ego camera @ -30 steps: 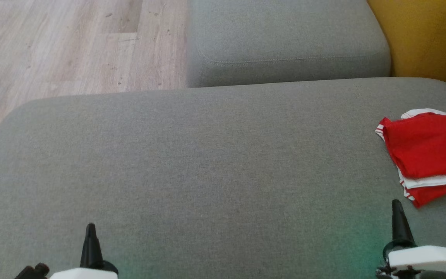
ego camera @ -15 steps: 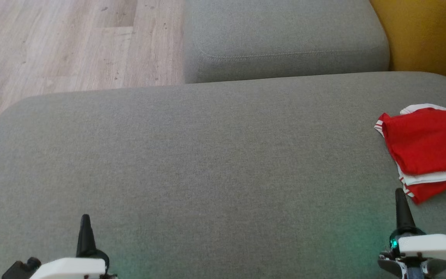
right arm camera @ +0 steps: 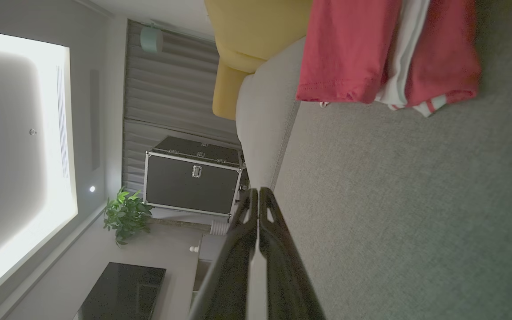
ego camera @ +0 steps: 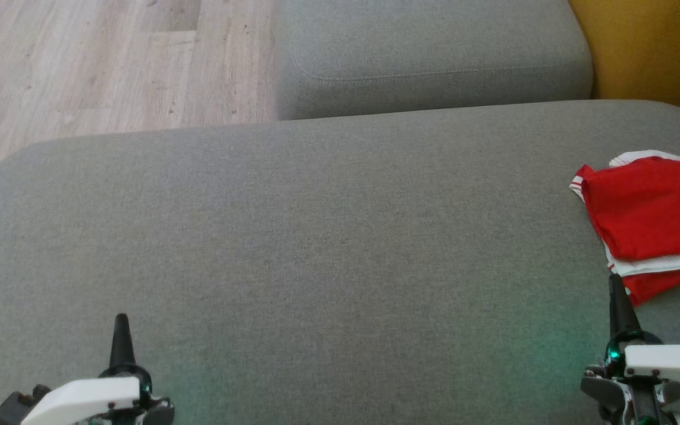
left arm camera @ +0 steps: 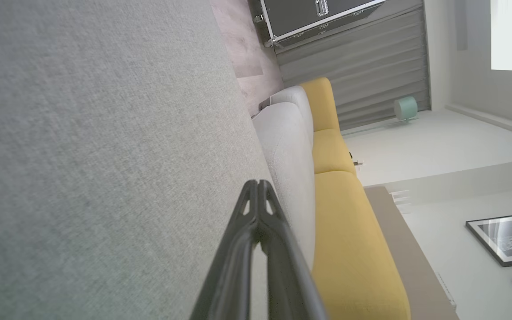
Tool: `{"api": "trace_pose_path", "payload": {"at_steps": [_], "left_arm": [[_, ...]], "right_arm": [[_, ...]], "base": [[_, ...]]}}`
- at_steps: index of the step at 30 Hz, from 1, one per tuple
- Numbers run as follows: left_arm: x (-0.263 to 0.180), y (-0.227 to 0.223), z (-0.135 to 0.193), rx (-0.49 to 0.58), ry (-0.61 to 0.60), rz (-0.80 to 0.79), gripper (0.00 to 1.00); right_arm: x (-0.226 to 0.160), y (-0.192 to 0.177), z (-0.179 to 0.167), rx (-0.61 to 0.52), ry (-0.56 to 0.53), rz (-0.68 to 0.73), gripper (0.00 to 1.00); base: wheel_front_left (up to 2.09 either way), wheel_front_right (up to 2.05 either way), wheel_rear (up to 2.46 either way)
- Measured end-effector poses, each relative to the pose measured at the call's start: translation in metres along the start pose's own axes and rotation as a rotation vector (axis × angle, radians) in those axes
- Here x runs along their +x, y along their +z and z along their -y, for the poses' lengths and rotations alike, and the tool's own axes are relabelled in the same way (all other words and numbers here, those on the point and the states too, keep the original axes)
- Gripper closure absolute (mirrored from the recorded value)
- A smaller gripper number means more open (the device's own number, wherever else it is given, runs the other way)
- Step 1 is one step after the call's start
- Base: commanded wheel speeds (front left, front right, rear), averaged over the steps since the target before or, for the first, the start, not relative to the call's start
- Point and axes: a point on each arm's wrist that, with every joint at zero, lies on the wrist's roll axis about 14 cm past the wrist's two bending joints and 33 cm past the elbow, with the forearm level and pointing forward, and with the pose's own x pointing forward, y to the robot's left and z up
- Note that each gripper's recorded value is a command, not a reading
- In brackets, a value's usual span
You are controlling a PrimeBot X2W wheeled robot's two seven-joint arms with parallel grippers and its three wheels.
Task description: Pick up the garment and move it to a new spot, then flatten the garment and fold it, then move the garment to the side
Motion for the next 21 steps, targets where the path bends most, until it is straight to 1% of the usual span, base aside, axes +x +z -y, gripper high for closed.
{"api": "trace_pose_path", "payload": {"at_steps": [5,11,16,21], "left_arm": [[0.005,0.004,0.003,-0.061,-0.013,0.006,1.0],[0.011,0.005,0.009,-0.132,-0.033,0.0,1.0],[0.016,0.008,0.013,-0.191,-0.049,0.002,1.0],[0.021,0.012,0.016,-0.251,-0.059,0.006,1.0]], "right_arm": [[0.002,0.001,0.001,0.06,-0.004,0.0,1.0],[0.009,0.005,-0.006,0.131,0.018,0.004,1.0],[0.01,0.008,-0.004,0.191,0.013,0.013,1.0],[0.016,0.011,-0.012,0.25,0.038,0.013,1.0]], "base": [[0.0,0.0,0.0],[0.0,0.0,0.0],[0.0,0.0,0.0],[0.0,0.0,0.0]]}}
